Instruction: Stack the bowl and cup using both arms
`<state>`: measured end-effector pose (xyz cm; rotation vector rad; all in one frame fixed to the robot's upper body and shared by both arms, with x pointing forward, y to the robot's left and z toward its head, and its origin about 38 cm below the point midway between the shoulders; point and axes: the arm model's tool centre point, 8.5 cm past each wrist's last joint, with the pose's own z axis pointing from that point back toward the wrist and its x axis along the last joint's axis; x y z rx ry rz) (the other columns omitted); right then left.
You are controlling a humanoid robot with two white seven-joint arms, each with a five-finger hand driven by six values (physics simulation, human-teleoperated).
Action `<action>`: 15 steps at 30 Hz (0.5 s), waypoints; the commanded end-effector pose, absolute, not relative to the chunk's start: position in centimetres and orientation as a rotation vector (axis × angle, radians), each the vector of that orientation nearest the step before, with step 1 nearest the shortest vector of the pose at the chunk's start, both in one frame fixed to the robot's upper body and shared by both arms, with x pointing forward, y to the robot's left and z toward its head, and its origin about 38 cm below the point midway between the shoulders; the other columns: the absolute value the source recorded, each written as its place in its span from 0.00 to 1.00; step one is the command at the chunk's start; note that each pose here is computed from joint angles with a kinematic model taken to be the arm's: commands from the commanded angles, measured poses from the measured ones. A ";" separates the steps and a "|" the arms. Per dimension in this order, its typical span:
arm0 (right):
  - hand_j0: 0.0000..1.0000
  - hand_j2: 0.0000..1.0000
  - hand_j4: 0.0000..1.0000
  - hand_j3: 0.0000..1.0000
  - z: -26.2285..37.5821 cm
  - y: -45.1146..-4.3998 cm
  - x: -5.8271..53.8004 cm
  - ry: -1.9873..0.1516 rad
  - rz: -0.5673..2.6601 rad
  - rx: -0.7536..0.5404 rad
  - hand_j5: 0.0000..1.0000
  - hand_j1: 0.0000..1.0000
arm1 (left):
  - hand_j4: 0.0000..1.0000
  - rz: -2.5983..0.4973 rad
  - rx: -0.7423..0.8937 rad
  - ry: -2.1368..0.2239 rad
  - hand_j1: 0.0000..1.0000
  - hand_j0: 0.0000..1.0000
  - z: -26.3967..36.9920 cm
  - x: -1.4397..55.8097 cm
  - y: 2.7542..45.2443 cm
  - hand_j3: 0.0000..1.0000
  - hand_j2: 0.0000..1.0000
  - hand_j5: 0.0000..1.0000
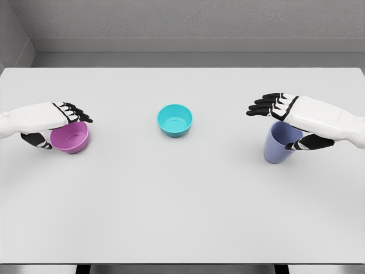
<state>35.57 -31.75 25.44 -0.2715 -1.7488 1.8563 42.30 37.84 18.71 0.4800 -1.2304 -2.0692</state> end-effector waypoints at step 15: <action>1.00 1.00 1.00 1.00 25.5 -31.8 35.6 -1.750 1.849 -0.270 1.00 1.00 | 1.00 -2.077 0.464 -1.222 1.00 1.00 18.1 42.2 37.5 1.00 1.00 1.00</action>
